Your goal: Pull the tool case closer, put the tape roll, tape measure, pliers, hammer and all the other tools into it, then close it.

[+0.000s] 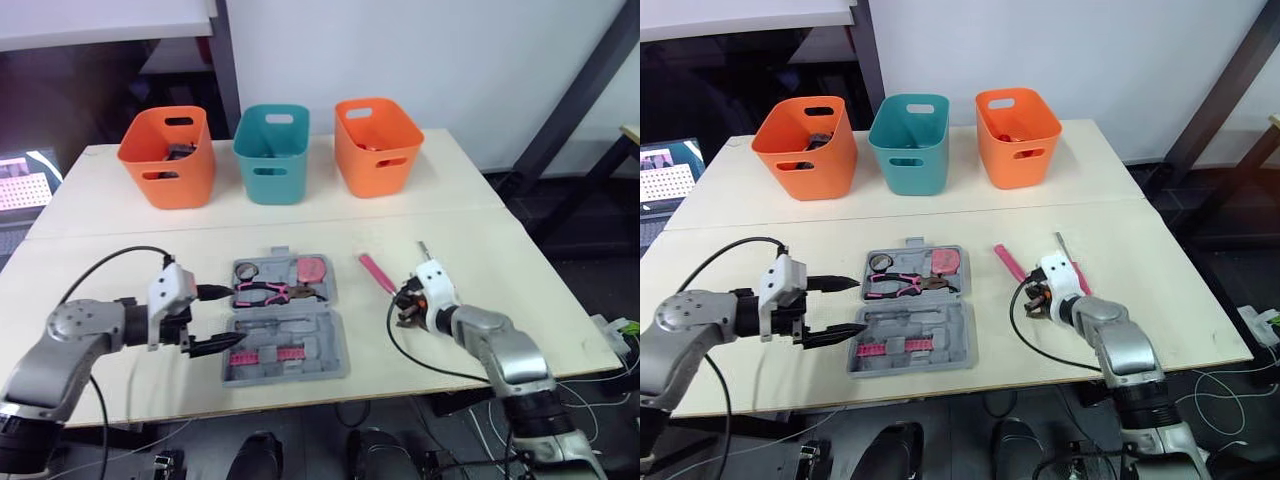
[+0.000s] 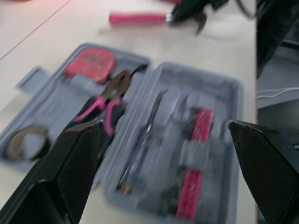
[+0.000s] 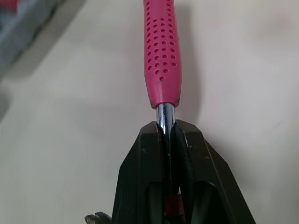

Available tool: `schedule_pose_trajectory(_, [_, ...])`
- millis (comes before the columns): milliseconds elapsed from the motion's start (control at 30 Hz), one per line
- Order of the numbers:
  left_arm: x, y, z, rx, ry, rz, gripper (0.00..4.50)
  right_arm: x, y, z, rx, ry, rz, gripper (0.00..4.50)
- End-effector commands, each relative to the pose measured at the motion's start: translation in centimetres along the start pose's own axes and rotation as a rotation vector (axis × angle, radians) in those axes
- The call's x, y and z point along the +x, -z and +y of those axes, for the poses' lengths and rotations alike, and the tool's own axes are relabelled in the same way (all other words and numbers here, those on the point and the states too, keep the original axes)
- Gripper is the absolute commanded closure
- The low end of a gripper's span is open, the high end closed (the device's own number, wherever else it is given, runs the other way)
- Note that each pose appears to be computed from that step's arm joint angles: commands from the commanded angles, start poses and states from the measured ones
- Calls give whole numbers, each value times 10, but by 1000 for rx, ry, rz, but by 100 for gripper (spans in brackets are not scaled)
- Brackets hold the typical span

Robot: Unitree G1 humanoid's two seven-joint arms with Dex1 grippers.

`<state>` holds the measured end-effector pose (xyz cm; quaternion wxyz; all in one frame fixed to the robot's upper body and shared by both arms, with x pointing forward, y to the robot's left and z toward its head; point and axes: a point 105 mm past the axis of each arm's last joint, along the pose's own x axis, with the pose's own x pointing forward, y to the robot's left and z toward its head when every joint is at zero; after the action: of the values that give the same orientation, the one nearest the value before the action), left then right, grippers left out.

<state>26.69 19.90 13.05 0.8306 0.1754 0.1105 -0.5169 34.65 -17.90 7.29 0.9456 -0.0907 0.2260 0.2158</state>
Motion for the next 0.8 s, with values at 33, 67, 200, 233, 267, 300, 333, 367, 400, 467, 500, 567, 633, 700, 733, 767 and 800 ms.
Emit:
schedule_pose_trajectory(33, [-16,-1,7,44,-34,16,0,-15,-44,-2,-79,1,-97,449])
schedule_pose_trajectory(67, [-20,2,9,40,-47,25,0,-18,-53,0,-95,-5,-107,449])
schedule_pose_trajectory(200, [-33,12,13,24,-88,44,0,-29,-82,14,-233,-98,-88,449])
schedule_pose_trajectory(233, [-36,16,13,20,-100,51,0,-34,-92,24,-269,-183,-88,449])
schedule_pose_trajectory(267, [-39,18,13,18,-108,56,0,-39,-98,31,-291,-244,-86,449])
schedule_pose_trajectory(300, [-42,21,13,11,-116,57,0,-44,-105,38,-338,-296,-93,449])
schedule_pose_trajectory(333, [-44,23,13,3,-125,57,0,-48,-112,43,-388,-334,-100,449])
schedule_pose_trajectory(367, [-47,26,12,-3,-136,61,0,-54,-117,52,-433,-403,-79,449])
schedule_pose_trajectory(400, [-51,28,12,-12,-153,62,0,-60,-120,60,-489,-468,-60,449])
schedule_pose_trajectory(467, [-55,31,12,-22,-176,61,0,-67,-124,69,-546,-539,-37,449])
schedule_pose_trajectory(500, [-57,33,11,-25,-185,65,0,-70,-124,72,-547,-576,-14,449])
schedule_pose_trajectory(567, [-66,40,7,-44,-209,76,0,-77,-123,86,-586,-663,55,449])
schedule_pose_trajectory(633, [-73,48,2,-63,-229,93,0,-80,-121,96,-620,-712,113,449])
schedule_pose_trajectory(700, [-81,56,-6,-85,-243,110,0,-78,-120,107,-614,-734,169,449])
schedule_pose_trajectory(733, [-84,59,-11,-92,-244,116,0,-76,-120,111,-606,-734,196,449])
schedule_pose_trajectory(767, [-85,61,-14,-95,-244,118,0,-74,-119,113,-600,-732,214,449])
schedule_pose_trajectory(800, [-87,62,-17,-102,-250,118,0,-71,-118,117,-600,-729,232,449])
